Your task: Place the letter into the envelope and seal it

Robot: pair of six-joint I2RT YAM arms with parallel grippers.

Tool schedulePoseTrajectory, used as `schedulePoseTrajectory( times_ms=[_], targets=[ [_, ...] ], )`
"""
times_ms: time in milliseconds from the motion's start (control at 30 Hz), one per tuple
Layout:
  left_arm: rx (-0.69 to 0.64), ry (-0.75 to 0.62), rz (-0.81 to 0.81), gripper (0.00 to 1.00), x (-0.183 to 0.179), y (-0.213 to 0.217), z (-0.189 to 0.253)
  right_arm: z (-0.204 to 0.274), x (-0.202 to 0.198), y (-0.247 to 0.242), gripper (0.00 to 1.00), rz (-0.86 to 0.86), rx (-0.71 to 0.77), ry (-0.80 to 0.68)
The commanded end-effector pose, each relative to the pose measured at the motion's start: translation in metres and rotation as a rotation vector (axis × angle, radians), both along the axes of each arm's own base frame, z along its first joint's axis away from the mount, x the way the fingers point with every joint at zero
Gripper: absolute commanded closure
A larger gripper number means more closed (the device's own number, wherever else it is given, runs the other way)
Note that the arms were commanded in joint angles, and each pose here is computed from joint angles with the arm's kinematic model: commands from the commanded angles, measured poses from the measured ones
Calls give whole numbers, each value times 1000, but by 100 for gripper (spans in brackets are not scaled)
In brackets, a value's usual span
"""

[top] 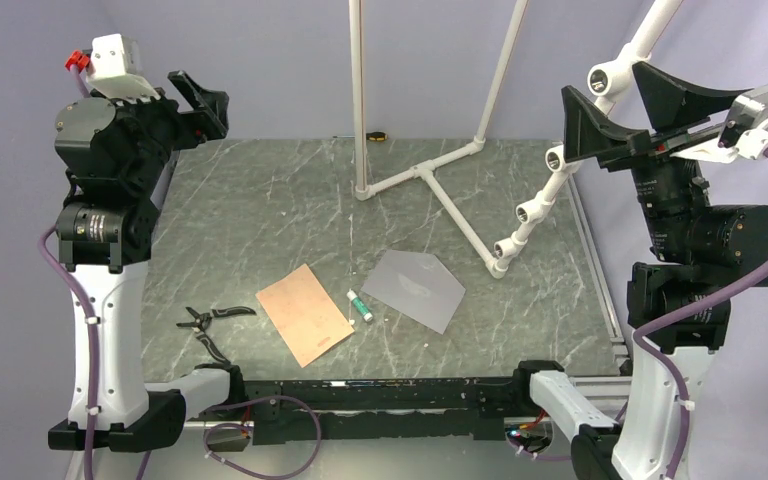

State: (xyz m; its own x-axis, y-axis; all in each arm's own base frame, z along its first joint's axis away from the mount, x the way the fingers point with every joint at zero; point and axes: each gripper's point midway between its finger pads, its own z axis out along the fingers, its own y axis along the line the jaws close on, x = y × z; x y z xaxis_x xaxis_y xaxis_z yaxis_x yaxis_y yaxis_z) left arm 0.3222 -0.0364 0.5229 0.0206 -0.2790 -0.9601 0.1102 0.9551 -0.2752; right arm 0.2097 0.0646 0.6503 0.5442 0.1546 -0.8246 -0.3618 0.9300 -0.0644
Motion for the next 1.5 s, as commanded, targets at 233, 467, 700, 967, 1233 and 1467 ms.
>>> schedulePoseTrajectory(
  times_ms=[233, 467, 700, 967, 1233, 1467],
  targets=[
    [-18, 9, -12, 7, 3, -2, -4, 7, -16, 15, 0, 77, -53, -66],
    [-6, -4, -81, 7, 0, -14, -5, -1, -11, 33, 0, 164, -98, -39],
    [36, -30, -309, 7, -12, -51, -13, -26, -1, 89, 5, 514, -112, 58],
    [14, 109, -394, 7, -21, -64, -73, -140, 57, 205, 13, 660, -126, 490],
    [-67, 462, -310, 7, -31, -53, -186, -305, 105, 250, 10, 377, -138, 985],
    [-222, 907, -149, 10, -68, -43, -314, -437, 94, 269, 13, 292, -284, 1294]
  ],
)
